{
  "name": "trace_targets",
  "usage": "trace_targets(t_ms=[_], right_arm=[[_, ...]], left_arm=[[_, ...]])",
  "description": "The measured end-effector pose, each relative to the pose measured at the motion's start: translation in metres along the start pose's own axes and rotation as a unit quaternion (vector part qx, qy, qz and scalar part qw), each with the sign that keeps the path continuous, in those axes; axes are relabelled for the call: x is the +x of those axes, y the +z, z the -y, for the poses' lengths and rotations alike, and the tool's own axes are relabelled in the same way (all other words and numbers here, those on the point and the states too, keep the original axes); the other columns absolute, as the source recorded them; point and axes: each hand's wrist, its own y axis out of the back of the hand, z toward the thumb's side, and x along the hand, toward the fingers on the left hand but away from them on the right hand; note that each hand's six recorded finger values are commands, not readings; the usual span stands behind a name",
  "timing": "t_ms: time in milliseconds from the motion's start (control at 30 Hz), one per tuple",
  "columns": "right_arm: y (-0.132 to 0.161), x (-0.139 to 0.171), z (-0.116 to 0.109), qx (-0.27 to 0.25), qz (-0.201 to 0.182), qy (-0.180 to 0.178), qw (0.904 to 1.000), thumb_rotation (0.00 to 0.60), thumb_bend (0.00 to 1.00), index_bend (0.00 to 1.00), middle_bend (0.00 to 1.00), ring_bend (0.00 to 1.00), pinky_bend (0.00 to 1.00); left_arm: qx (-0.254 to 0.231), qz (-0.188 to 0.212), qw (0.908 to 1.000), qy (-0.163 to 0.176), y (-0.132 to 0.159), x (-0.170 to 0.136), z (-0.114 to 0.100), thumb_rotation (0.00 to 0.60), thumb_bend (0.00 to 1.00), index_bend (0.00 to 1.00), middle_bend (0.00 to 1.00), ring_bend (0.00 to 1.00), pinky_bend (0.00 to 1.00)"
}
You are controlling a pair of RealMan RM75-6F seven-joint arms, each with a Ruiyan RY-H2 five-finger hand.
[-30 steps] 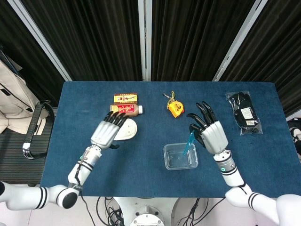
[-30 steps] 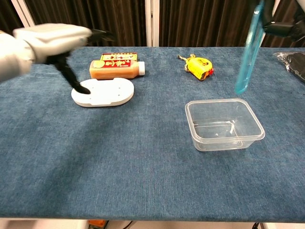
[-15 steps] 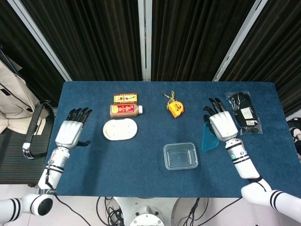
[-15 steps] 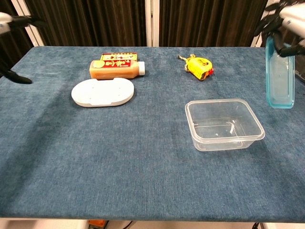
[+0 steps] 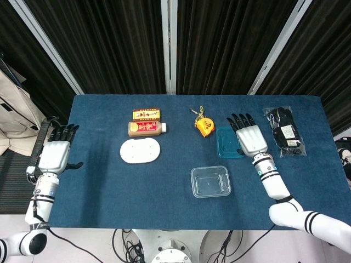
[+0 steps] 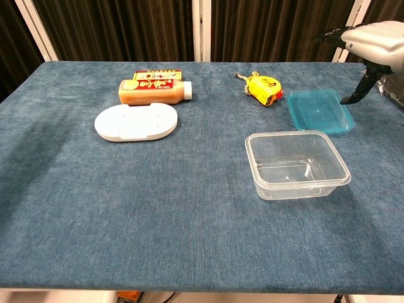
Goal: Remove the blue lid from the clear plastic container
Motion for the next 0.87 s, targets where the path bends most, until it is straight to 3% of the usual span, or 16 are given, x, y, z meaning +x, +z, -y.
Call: trace_targets(t_ms=[100,300,533,700,867], right_arm=[[-0.005,0.011,-0.006,-0.023,0.002,-0.01,0.9997,0.6,0.03,0.0,0.0,0.0,0.0],[-0.027,0.049,-0.022,-0.113,0.013,-0.066,0.9913,0.6,0.17,0.0,0.07,0.0,0.0],[-0.075,0.133,-0.038,-0.173,0.036,-0.148,0.9731,0.6,0.19,0.0,0.03,0.0,0.0],[-0.099,0.189,-0.038,-0.179,0.055,-0.161,0.9691,0.6,0.21,0.0,0.03,0.0,0.0],[-0.112,0.224,-0.025,-0.184,0.074,-0.135,0.9708,0.6,0.22,0.0,0.02,0.0,0.0]], left_arm=[[0.008,0.003,0.9999,0.012,-0.007,0.0,-0.005,0.6,0.0,0.02,0.02,0.0,0.0],[0.016,0.019,0.9985,0.049,-0.033,-0.007,-0.017,0.6,0.0,0.04,0.03,0.0,0.0],[0.028,-0.003,0.9961,0.083,-0.07,-0.047,-0.029,0.6,0.0,0.04,0.03,0.0,0.0],[0.031,-0.026,0.9958,0.082,-0.085,-0.084,-0.03,0.6,0.0,0.04,0.03,0.0,0.0],[0.035,-0.048,0.9946,0.085,-0.091,-0.118,-0.028,0.6,0.0,0.04,0.03,0.0,0.0]])
